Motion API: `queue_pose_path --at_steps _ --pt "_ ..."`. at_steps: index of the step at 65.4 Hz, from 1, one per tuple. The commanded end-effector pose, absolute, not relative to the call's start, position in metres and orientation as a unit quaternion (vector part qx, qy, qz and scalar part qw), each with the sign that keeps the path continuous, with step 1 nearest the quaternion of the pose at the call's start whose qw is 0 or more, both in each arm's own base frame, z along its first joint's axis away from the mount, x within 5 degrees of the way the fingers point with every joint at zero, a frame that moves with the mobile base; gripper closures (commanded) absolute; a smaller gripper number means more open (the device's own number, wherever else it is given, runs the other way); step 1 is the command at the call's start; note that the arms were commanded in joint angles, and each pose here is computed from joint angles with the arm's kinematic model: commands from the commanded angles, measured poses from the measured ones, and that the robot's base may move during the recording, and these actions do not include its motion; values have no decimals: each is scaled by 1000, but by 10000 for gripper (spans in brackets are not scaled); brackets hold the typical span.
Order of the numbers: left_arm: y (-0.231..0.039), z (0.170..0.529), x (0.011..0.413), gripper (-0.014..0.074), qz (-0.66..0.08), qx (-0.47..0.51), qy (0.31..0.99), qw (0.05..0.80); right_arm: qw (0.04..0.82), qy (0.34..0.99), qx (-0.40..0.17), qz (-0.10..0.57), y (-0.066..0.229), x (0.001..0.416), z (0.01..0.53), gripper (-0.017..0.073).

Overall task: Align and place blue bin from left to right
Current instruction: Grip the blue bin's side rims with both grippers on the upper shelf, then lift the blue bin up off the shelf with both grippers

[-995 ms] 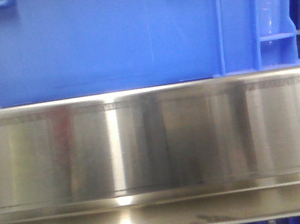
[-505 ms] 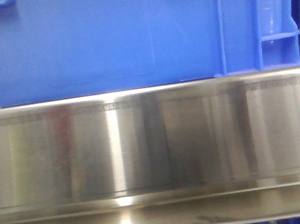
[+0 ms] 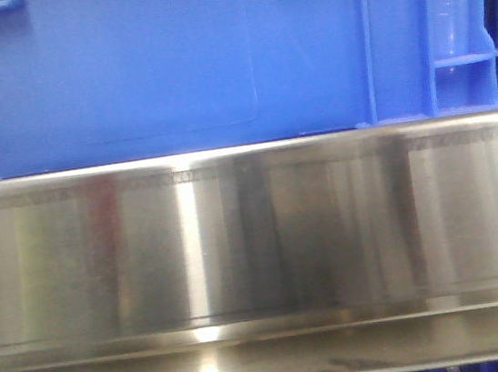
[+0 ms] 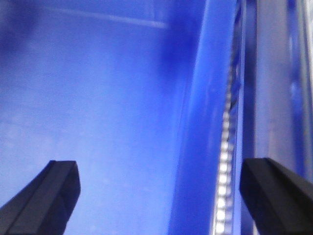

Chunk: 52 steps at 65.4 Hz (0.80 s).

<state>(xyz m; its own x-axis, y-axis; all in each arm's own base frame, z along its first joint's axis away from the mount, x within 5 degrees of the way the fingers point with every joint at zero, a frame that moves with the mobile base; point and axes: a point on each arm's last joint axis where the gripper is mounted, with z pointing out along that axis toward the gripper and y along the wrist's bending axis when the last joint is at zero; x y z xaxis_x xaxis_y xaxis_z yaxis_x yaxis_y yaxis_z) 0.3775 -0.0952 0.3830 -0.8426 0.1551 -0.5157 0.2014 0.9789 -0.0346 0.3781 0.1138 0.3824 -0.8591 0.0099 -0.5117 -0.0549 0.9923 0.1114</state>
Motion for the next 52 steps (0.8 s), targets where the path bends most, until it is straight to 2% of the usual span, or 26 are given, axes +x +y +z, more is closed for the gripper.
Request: queue_pose_path --at_steps 1,12,16,19,25,26,27,28,32,33,37,52 --pt "-95 385 379 -8 -49 91 957 270 270 961 -2 63 109 381 384 -1" --pt "-95 384 379 -5 -49 91 957 270 269 961 1 62 107 382 383 25" --pt "-95 384 379 11 -50 88 958 270 269 961 1 62 107 382 383 100" --pt "-95 384 379 43 -51 88 958 269 269 961 1 62 107 382 383 208" --pt "-95 384 379 191 -52 88 958 269 269 961 1 62 107 382 383 447" --pt "-95 384 379 226 -52 88 958 269 269 961 1 62 107 382 383 466" --pt "-95 384 379 282 -52 88 958 269 269 961 1 62 107 382 383 505" --pt "-95 384 379 302 -52 88 958 269 269 961 1 62 107 382 383 561" --pt "-95 384 379 473 -52 88 958 269 269 961 1 62 107 382 383 656" --pt "-95 384 379 545 -52 88 958 269 269 961 1 62 107 382 383 647" --pt "-95 384 379 707 -52 88 958 269 269 961 1 62 107 382 383 623" --pt "-97 386 379 705 -64 87 957 269 269 961 1 62 107 382 383 629"
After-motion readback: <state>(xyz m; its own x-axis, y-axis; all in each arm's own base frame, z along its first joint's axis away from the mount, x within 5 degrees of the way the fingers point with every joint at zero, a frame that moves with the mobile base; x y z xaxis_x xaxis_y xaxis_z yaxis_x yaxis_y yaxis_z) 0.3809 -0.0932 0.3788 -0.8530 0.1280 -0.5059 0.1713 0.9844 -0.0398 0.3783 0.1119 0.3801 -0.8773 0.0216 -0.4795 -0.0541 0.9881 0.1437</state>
